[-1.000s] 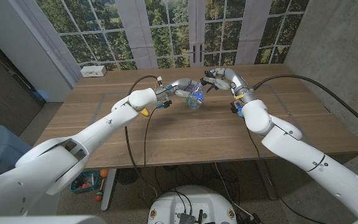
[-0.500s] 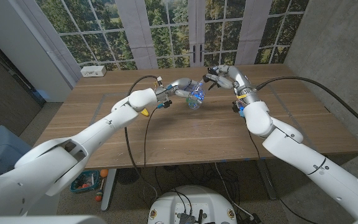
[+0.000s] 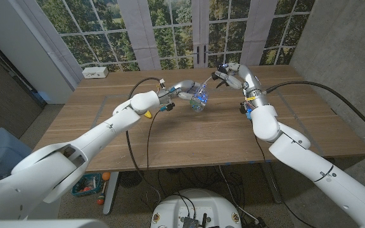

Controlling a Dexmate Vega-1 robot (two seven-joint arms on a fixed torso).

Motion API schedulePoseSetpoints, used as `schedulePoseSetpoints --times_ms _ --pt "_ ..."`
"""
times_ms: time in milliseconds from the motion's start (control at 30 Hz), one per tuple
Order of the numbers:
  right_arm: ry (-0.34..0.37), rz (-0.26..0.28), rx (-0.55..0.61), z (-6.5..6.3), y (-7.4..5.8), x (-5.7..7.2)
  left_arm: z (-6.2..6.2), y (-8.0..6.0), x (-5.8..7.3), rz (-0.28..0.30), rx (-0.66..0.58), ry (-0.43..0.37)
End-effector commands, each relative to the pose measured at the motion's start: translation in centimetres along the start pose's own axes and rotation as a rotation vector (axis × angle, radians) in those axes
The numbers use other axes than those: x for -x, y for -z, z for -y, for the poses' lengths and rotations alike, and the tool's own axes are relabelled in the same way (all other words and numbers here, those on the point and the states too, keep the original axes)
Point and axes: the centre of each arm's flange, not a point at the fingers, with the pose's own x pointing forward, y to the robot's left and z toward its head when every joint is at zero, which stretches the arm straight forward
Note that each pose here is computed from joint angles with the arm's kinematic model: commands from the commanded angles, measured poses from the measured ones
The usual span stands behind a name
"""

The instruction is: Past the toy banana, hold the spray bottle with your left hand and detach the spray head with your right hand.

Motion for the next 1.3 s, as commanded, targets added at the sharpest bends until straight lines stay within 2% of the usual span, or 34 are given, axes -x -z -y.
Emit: schedulePoseSetpoints --times_ms 33,967,1300 --pt "0.114 0.008 0.005 0.7 0.5 0.6 0.2 0.1 0.4 -0.008 0.001 -0.009" --pt "0.372 0.018 -0.019 1.5 2.3 2.4 0.8 -0.5 0.9 -0.018 -0.017 -0.02" --pt "0.417 0.018 -0.034 1.4 2.8 2.6 1.1 -0.5 1.4 -0.019 -0.01 -0.047"
